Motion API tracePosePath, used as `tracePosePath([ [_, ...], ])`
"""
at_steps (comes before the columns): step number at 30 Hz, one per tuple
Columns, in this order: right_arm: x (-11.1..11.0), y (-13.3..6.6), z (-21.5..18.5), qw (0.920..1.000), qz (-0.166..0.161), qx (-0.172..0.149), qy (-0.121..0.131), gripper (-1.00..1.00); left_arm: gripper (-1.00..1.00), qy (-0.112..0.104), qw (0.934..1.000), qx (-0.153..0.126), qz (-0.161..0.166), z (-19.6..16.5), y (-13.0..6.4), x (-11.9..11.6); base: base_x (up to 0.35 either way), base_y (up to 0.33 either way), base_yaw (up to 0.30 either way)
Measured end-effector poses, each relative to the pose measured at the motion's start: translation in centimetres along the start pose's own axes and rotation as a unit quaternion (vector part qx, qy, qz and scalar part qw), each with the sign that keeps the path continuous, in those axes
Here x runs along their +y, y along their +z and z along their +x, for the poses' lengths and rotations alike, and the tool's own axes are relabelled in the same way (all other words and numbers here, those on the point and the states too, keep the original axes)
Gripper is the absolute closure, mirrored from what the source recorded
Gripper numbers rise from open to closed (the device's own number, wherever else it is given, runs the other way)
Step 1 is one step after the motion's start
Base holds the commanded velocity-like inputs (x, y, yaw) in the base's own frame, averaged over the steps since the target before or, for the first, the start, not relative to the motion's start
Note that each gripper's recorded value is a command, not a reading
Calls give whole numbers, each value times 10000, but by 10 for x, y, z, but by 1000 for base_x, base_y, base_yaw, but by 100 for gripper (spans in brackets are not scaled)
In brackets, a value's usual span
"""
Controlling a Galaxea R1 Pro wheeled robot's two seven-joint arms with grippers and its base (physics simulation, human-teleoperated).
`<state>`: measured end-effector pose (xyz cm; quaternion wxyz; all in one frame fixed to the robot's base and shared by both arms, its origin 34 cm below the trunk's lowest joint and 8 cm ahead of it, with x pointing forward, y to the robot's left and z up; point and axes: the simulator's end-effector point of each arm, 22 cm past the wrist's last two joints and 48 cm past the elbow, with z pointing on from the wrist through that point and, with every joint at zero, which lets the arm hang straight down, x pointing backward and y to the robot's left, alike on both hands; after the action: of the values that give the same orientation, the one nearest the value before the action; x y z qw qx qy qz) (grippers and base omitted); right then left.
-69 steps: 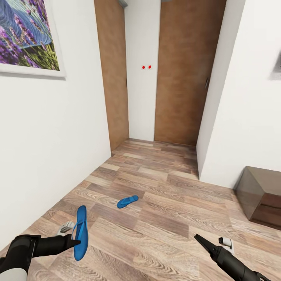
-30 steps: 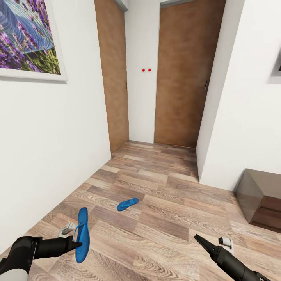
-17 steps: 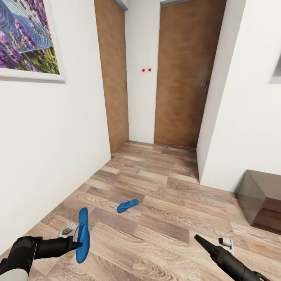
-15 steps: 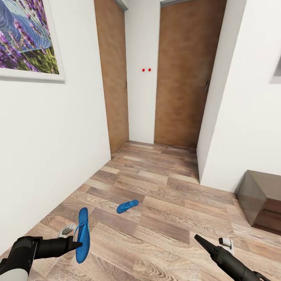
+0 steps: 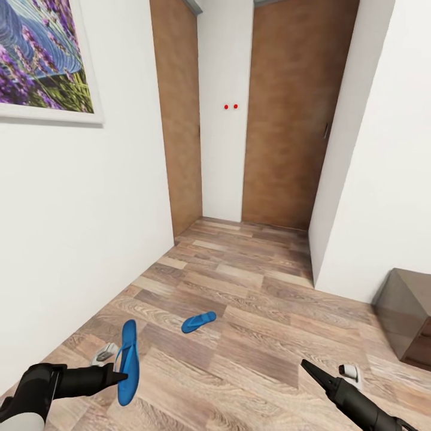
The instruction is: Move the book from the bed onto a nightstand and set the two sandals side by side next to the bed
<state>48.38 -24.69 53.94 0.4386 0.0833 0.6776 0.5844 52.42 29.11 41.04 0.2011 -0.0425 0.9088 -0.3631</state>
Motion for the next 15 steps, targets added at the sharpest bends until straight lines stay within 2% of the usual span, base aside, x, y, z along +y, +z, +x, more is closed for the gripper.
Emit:
tracePosePath([
  [8,0,0,0,10000,8,3,-11,-100,100,-5,10000,14,7,1,1,-1,115,-85,251],
  [15,0,0,0,10000,7,7,-14,-100,100,-6,10000,41,46,3,6,-5,114,-141,261],
])
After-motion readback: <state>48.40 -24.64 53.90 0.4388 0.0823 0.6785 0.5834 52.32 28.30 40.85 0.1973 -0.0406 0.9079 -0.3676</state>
